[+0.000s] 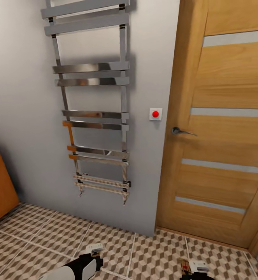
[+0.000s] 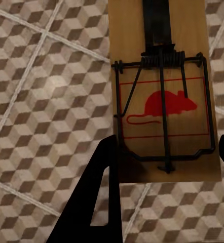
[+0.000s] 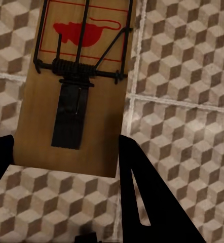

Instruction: Take the four mousetraps from the cabinet in the bathroom and place them on the bathroom floor. Make sure all four end up on the same floor surface, and ensure that at least two of them are either under or directly next to the same bathroom sink.

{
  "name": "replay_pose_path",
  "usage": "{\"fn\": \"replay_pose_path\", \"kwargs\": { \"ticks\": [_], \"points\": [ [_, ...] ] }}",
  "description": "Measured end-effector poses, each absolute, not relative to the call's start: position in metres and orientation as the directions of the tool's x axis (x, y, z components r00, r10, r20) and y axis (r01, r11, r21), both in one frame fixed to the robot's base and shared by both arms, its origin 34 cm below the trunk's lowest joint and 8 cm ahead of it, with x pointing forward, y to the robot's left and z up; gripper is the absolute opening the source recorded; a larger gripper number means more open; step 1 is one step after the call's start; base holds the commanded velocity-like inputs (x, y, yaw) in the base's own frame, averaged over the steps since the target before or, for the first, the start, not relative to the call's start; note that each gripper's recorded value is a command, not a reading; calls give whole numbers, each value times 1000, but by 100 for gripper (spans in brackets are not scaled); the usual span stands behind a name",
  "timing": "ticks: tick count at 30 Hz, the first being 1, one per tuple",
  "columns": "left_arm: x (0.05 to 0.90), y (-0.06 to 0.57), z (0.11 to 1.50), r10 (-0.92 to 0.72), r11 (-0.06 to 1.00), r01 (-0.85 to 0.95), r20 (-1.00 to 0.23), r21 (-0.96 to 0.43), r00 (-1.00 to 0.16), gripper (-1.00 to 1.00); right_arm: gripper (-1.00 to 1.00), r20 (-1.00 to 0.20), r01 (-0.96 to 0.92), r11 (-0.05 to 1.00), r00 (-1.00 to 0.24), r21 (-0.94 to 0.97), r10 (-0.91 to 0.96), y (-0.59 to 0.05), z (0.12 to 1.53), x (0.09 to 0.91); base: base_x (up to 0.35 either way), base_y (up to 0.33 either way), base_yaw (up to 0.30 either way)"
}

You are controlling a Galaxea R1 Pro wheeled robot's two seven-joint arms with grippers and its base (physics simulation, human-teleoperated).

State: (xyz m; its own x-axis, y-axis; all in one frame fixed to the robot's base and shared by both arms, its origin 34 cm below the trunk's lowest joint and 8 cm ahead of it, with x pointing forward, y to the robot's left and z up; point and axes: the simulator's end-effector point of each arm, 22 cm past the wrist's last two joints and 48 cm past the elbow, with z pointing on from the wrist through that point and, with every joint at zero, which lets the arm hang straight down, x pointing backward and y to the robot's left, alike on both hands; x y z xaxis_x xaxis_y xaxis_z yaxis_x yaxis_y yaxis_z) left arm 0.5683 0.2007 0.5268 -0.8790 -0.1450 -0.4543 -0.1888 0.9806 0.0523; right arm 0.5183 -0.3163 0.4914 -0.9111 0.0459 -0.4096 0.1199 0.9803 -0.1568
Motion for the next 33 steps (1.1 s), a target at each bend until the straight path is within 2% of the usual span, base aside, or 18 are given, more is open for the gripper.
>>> {"fn": "replay_pose_path", "kwargs": {
  "ticks": [33],
  "points": [
    [568,201,527,-145,981,-188,-452,53,-880,-100,-100,-386,118,980,-921,-162,47,-319,482,500,0,0,-300]
  ]
}}
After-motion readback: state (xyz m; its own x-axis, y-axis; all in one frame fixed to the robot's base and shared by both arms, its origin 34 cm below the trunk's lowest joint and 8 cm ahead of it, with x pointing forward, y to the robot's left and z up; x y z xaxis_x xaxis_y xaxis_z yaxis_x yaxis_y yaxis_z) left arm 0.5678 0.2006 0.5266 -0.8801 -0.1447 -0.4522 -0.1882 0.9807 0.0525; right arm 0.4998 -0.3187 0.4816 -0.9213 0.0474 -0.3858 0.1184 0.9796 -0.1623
